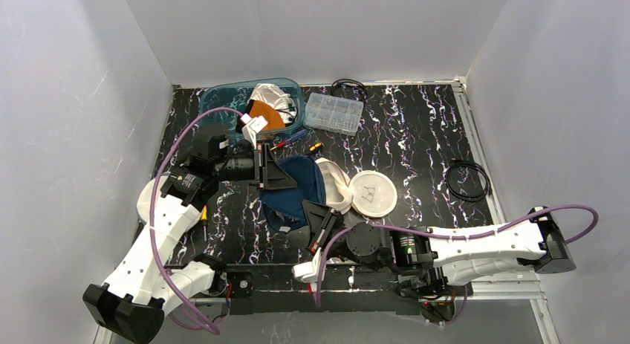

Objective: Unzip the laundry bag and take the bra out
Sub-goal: Pick up the bra from the laundry bag.

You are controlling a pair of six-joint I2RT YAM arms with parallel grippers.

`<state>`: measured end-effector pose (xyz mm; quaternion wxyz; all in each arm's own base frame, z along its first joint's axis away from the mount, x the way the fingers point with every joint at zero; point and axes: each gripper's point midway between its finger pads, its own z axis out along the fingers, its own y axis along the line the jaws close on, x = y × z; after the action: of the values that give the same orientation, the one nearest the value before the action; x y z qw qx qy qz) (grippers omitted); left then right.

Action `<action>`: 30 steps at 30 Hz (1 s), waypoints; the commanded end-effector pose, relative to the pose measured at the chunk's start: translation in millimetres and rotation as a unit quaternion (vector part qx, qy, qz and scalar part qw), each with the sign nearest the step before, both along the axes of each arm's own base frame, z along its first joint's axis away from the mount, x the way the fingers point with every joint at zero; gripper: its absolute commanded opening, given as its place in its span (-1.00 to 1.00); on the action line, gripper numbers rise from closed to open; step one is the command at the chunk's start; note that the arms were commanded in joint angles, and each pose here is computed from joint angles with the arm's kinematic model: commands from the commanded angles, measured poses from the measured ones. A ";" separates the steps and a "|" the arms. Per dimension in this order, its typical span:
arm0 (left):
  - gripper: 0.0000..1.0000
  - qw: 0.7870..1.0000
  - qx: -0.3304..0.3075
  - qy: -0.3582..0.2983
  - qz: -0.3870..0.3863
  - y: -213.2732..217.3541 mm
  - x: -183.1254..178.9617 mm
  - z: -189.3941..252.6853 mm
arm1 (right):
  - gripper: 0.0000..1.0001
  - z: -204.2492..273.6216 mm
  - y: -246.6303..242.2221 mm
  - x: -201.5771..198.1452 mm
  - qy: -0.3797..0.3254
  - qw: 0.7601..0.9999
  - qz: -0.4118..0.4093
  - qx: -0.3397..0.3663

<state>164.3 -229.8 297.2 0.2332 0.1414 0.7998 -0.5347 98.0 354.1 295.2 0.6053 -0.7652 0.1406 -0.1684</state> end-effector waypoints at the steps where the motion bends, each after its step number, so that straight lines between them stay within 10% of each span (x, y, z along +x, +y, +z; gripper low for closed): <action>1: -0.67 0.999 -0.030 -0.011 -0.011 -3.2 -5.3 15.2 | -0.48 12.7 0.0 -4.1 0.015 0.999 0.009 0.029; 7: -1.00 0.999 -0.013 -0.021 0.030 1.5 7.4 20.7 | 0.95 13.2 3.8 -16.5 0.061 0.997 0.027 0.036; 14: -1.00 0.994 0.007 -0.033 0.102 12.5 30.2 26.9 | 0.97 75.8 29.9 -62.5 0.267 0.955 0.038 0.120; 19: -1.00 0.984 0.015 -0.052 0.169 24.4 50.4 33.5 | 0.97 170.7 53.6 -24.8 0.486 0.815 -0.074 0.307; 23: -1.00 0.965 0.043 -0.071 0.250 45.0 70.1 35.3 | 0.97 205.5 37.1 77.2 0.641 0.622 -0.096 0.439; 30: -1.00 0.921 0.086 -0.114 0.364 81.7 100.5 51.3 | 0.97 112.1 -71.1 208.4 0.701 0.365 -0.188 0.582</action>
<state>244.0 -177.9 319.4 0.4133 -0.0362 0.8253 -0.3832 301.0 311.4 428.6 0.6251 -0.1775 0.6964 0.3047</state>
